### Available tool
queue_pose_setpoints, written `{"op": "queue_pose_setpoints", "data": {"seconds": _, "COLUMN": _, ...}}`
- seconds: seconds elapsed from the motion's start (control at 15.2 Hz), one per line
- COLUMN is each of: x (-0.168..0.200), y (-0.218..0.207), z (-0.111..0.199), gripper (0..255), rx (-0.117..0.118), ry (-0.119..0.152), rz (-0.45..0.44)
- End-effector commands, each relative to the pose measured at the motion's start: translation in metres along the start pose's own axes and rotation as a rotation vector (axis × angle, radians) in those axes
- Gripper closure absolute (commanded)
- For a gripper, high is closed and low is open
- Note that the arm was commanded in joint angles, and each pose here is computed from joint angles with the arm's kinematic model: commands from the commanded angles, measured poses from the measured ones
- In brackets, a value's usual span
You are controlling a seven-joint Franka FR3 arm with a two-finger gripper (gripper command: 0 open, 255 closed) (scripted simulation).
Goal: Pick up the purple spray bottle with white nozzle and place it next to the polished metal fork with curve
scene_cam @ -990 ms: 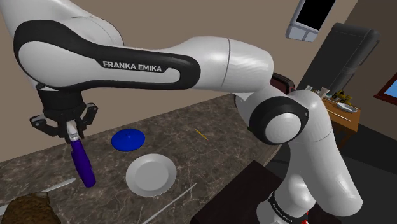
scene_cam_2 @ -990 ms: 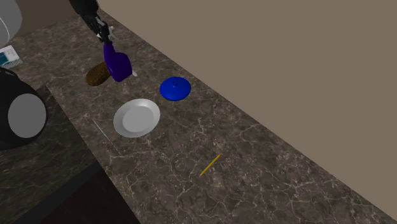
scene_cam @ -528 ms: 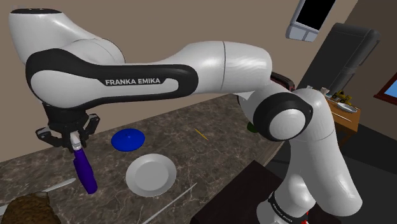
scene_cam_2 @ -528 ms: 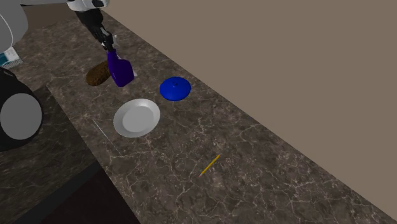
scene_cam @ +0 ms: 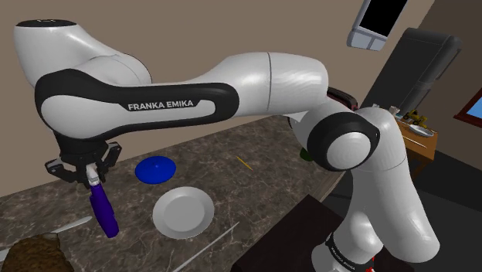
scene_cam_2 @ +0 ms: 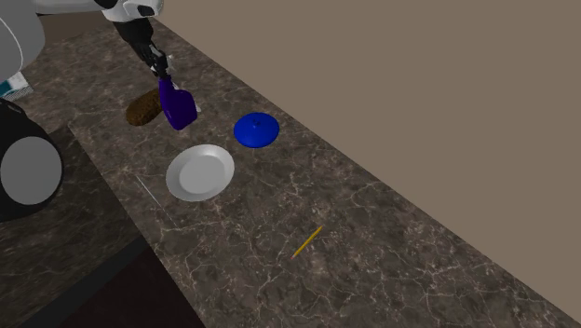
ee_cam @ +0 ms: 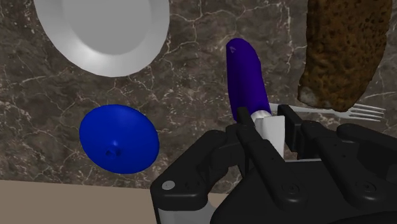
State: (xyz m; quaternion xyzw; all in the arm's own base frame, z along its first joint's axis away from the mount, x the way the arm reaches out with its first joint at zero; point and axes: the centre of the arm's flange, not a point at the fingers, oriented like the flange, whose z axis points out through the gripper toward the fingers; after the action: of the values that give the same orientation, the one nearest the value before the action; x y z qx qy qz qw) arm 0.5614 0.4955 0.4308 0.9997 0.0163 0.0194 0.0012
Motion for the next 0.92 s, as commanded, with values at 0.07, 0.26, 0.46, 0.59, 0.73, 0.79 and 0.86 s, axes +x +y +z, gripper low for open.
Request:
{"op": "queue_pose_setpoints", "data": {"seconds": 0.07, "x": 0.000, "y": 0.000, "z": 0.000, "gripper": 0, "rx": 0.000, "ry": 0.000, "rz": 0.000}}
{"op": "queue_pose_setpoints", "data": {"seconds": 0.26, "x": 0.000, "y": 0.000, "z": 0.000, "gripper": 0, "rx": 0.000, "ry": 0.000, "rz": 0.000}}
{"op": "queue_pose_setpoints", "data": {"seconds": 0.46, "x": 0.000, "y": 0.000, "z": -0.013, "gripper": 0, "rx": 0.000, "ry": 0.000, "rz": 0.000}}
{"op": "queue_pose_setpoints", "data": {"seconds": 0.59, "x": 0.000, "y": 0.000, "z": -0.040, "gripper": 0, "rx": 0.000, "ry": 0.000, "rz": 0.000}}
{"op": "queue_pose_setpoints", "data": {"seconds": 0.73, "x": 0.000, "y": 0.000, "z": -0.050, "gripper": 0, "rx": 0.000, "ry": 0.000, "rz": 0.000}}
{"op": "queue_pose_setpoints", "data": {"seconds": 0.79, "x": 0.000, "y": 0.000, "z": -0.050, "gripper": 0, "rx": 0.000, "ry": 0.000, "rz": 0.000}}
{"op": "queue_pose_setpoints", "data": {"seconds": 0.86, "x": 0.000, "y": 0.000, "z": -0.050, "gripper": 0, "rx": 0.000, "ry": 0.000, "rz": 0.000}}
